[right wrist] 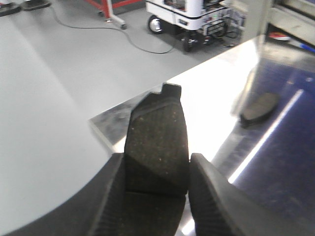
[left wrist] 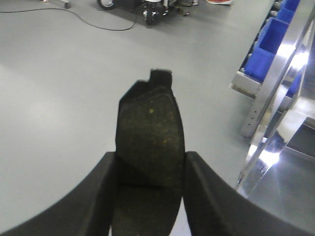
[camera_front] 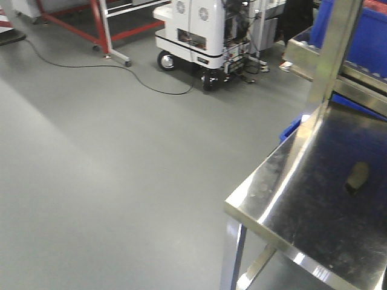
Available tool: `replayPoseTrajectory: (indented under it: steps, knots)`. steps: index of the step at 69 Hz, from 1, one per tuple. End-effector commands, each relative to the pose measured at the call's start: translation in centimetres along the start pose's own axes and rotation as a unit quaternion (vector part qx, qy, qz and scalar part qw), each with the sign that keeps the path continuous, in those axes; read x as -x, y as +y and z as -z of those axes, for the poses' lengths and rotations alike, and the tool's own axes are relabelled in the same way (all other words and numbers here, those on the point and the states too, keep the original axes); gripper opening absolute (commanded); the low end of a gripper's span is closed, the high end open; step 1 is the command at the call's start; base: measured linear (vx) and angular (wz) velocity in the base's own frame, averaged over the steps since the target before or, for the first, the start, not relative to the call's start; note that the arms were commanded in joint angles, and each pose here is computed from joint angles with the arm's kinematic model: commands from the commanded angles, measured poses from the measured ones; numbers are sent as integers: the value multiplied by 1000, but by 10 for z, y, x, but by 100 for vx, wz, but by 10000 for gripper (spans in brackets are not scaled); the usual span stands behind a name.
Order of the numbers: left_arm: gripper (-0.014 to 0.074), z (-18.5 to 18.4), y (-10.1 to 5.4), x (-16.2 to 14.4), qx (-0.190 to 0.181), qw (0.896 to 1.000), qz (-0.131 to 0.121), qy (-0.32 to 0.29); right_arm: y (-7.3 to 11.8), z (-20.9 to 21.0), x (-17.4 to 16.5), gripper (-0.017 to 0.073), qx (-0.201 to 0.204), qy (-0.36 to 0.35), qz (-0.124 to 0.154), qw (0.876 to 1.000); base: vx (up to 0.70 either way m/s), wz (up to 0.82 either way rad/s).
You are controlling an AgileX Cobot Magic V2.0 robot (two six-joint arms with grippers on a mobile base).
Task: Move and align brake pads A on conveyor
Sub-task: 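Turn the base away from the shelf holding both brake pads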
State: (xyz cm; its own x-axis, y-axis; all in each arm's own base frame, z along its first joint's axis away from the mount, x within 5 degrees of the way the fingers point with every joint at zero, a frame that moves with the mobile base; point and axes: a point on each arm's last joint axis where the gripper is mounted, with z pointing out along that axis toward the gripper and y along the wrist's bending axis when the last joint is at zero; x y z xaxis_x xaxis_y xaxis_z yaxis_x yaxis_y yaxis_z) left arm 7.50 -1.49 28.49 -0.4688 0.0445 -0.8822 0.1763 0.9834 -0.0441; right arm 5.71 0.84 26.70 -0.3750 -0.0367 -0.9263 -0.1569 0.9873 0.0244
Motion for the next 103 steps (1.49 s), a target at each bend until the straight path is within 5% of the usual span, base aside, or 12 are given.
replayPoseTrajectory:
  steps: [1,103]
  knots:
    - [-6,4,-2,16,-8,998,1,-54,1,3,17,-7,1,-56,5,998,-15,36]
    - [-6,4,-2,16,-8,998,1,-54,1,3,17,-7,1,-56,5,998,-12,54]
